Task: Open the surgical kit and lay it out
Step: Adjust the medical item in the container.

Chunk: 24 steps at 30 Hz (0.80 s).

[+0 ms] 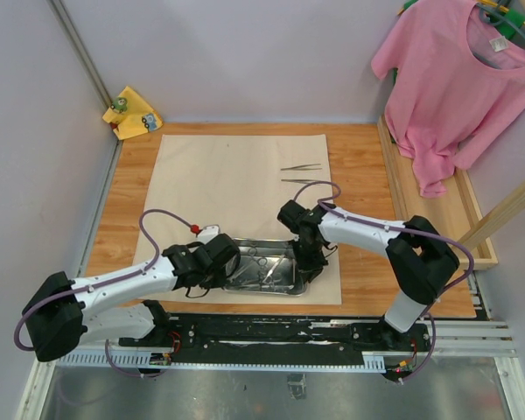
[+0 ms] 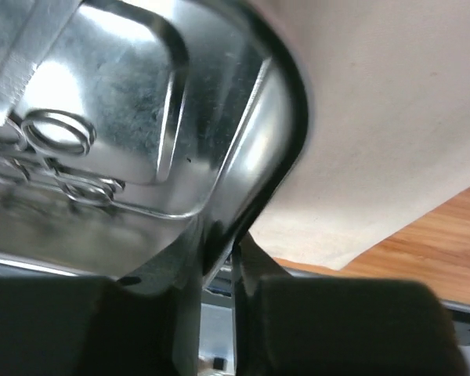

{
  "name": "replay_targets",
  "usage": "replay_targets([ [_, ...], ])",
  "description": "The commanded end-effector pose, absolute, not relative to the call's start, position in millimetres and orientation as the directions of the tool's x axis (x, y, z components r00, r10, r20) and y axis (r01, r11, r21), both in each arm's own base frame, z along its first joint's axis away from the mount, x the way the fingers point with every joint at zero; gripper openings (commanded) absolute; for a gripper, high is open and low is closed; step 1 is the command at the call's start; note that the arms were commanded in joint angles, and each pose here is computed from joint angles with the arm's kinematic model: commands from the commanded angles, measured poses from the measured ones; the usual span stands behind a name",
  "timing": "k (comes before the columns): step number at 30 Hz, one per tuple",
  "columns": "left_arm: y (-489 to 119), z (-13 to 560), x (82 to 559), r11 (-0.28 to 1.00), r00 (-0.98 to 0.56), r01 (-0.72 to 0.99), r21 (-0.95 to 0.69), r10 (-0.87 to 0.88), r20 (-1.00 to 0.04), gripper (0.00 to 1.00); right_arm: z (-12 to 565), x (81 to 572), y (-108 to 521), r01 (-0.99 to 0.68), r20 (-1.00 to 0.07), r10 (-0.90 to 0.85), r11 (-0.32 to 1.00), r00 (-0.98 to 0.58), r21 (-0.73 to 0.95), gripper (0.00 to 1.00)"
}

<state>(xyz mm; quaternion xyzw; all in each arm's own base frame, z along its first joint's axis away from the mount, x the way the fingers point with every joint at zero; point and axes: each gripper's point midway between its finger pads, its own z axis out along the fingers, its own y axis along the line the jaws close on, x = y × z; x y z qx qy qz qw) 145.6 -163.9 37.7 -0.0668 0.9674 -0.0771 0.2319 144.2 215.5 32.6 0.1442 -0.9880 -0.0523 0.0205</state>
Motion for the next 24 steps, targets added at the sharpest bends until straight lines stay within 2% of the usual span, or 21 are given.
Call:
replay_targets([
  [1,-175,45,146,0.98,-0.894,-0.05,-0.192,-0.13,-0.428,0.0,36,138,220,-0.284,0.042,-0.291,0.95,-0.956,0.126,0.04],
  [3,-180,55,148,0.98,-0.897,-0.029,-0.197,-0.113,-0.428,0.01,45,137,222,-0.305,0.068,-0.315,0.943,-0.947,0.133,0.01],
  [9,-197,98,147,0.973,-0.911,0.055,-0.224,-0.042,-0.409,0.0,88,131,238,-0.322,0.165,-0.363,0.918,-0.917,0.231,0.01],
  [15,-218,141,144,0.946,-0.923,0.154,-0.284,0.035,-0.383,0.02,118,104,242,-0.275,0.342,-0.39,0.9,-0.855,0.339,0.01],
  [20,-223,126,133,0.94,-0.952,0.195,-0.281,0.113,-0.285,0.02,140,88,236,-0.262,0.495,-0.444,0.881,-0.747,0.394,0.01],
  [24,-230,121,127,0.923,-0.96,0.216,-0.317,0.141,-0.244,0.03,151,89,234,-0.279,0.542,-0.465,0.877,-0.7,0.392,0.01],
])
